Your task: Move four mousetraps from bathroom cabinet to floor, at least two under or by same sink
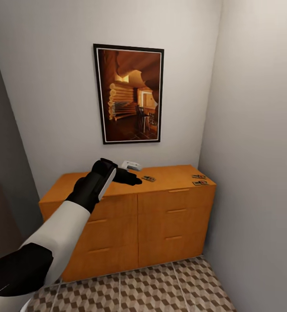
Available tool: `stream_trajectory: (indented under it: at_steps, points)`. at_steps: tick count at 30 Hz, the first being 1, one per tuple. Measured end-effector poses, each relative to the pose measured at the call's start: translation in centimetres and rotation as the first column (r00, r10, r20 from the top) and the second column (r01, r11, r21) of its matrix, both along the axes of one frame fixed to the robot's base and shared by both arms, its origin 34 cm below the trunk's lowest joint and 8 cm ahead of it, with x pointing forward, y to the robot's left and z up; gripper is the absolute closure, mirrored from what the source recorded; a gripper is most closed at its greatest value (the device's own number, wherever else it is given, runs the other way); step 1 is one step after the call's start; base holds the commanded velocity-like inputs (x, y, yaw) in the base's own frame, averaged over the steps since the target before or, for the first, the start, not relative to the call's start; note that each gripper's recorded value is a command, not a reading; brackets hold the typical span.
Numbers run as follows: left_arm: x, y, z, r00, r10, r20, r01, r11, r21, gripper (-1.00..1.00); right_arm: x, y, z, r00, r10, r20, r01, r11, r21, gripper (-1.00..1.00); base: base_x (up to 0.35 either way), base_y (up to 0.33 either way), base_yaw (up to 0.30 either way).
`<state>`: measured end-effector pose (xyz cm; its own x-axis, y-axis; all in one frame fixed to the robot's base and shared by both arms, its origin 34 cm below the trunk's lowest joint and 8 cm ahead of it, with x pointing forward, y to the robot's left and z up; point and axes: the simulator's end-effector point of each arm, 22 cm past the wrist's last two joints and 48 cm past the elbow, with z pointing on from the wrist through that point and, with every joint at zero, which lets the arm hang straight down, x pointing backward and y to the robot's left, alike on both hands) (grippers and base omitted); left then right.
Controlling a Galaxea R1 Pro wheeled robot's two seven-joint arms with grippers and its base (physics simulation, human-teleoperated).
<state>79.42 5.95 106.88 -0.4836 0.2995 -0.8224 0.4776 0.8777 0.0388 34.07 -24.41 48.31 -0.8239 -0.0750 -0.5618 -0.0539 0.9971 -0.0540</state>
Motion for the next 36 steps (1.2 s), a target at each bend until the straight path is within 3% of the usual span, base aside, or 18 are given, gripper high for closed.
stream_trajectory:
  at_steps: [11,28,36]
  points:
    - [-0.4,-0.8,-0.3,1.0,-0.022,0.008,0.022,0.999,0.043,-1.0,0.1,0.1,0.1,1.0,0.002,0.004,-0.002,1.0,0.002,-1.0,0.018,0.0,-0.067]
    - [-0.5,-0.8,-0.3,1.0,-0.025,0.008,0.024,0.999,0.044,-1.0,0.2,0.2,0.1,1.0,0.001,0.007,-0.001,1.0,0.003,-1.0,0.037,0.017,-0.028]
    - [-1.2,-2.1,-0.4,0.997,-0.074,-0.004,0.074,0.997,0.036,-1.0,0.3,0.2,0.2,1.0,0.0,0.01,0.0,1.0,0.003,-1.0,0.218,0.161,-0.182]
